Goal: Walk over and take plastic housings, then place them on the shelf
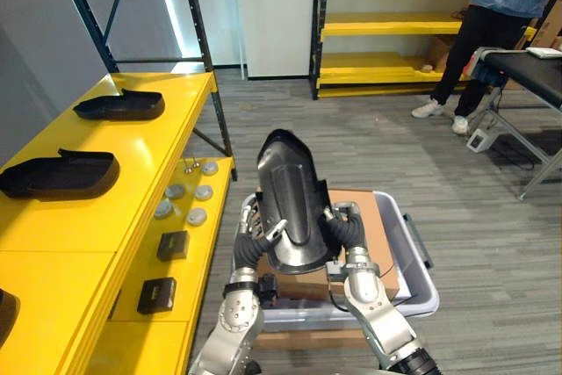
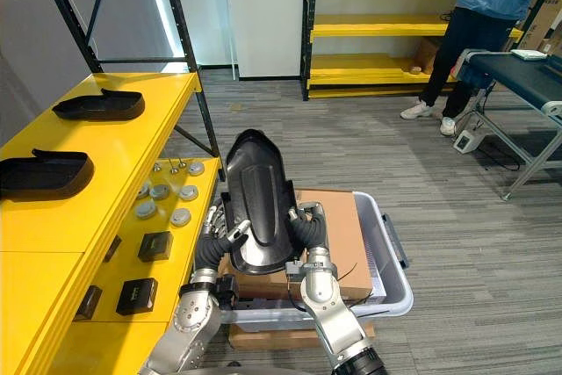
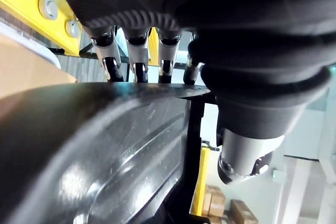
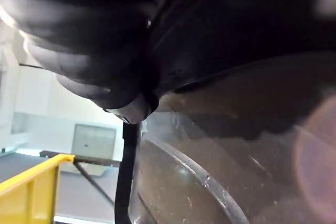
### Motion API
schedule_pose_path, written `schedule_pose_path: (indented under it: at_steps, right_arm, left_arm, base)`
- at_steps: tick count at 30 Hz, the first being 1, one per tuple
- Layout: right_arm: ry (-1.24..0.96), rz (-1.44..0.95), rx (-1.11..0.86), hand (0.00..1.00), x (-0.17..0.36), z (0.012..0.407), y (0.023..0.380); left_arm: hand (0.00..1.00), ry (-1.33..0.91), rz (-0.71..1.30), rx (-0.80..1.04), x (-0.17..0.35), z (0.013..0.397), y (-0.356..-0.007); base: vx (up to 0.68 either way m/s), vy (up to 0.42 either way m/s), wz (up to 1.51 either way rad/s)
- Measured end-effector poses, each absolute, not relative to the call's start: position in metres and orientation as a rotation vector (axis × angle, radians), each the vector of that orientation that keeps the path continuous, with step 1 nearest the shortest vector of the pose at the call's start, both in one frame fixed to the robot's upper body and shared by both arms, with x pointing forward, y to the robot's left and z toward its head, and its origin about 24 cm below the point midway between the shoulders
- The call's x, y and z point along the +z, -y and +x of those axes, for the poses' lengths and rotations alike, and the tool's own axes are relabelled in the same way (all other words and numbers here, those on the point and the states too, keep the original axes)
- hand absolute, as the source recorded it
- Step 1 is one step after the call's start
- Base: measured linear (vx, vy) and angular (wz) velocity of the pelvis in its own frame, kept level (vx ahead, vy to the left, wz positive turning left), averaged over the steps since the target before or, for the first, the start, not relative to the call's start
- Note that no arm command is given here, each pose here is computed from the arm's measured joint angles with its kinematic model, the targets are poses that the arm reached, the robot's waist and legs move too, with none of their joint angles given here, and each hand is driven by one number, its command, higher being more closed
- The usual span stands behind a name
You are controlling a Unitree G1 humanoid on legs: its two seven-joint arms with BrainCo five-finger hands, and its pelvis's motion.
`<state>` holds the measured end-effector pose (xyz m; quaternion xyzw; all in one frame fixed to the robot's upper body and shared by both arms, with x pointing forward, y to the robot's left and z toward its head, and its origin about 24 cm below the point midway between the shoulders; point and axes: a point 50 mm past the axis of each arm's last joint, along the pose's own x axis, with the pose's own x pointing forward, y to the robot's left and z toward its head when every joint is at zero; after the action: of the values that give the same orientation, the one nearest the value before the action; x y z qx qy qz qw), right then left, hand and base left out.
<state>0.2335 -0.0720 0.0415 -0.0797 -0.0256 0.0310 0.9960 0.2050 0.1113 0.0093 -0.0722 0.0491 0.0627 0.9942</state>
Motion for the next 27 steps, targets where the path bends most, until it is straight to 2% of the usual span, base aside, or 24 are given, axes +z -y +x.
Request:
schedule_pose_path:
  at_steps: [12,13,23,27]
  right_arm:
    - [0.101,-0.168,0.136,1.00,0.052,0.239,0.061]
    - [0.101,-0.167,0.135,0.00,0.052,0.238,0.060]
    - [0.088,-0.096,0.164,0.00,0.050,0.234,0.055]
    - [0.066,0.018,0.207,0.00,0.052,0.237,0.061]
  left_arm:
    - [1.00,-0.137,-0.122,0.119,0.005,0.205,-0.113]
    - [1.00,-0.140,-0.122,0.121,0.005,0.205,-0.113]
    - [1.00,-0.162,-0.129,0.151,0.002,0.207,-0.118]
    - [1.00,-0.157,-0.148,0.140,0.003,0.208,-0.117]
  base:
    - [0.00,0.000,0.00]
    - [0.00,0.000,0.00]
    - [0.00,0.000,0.00]
    - [0.00,0.000,0.00]
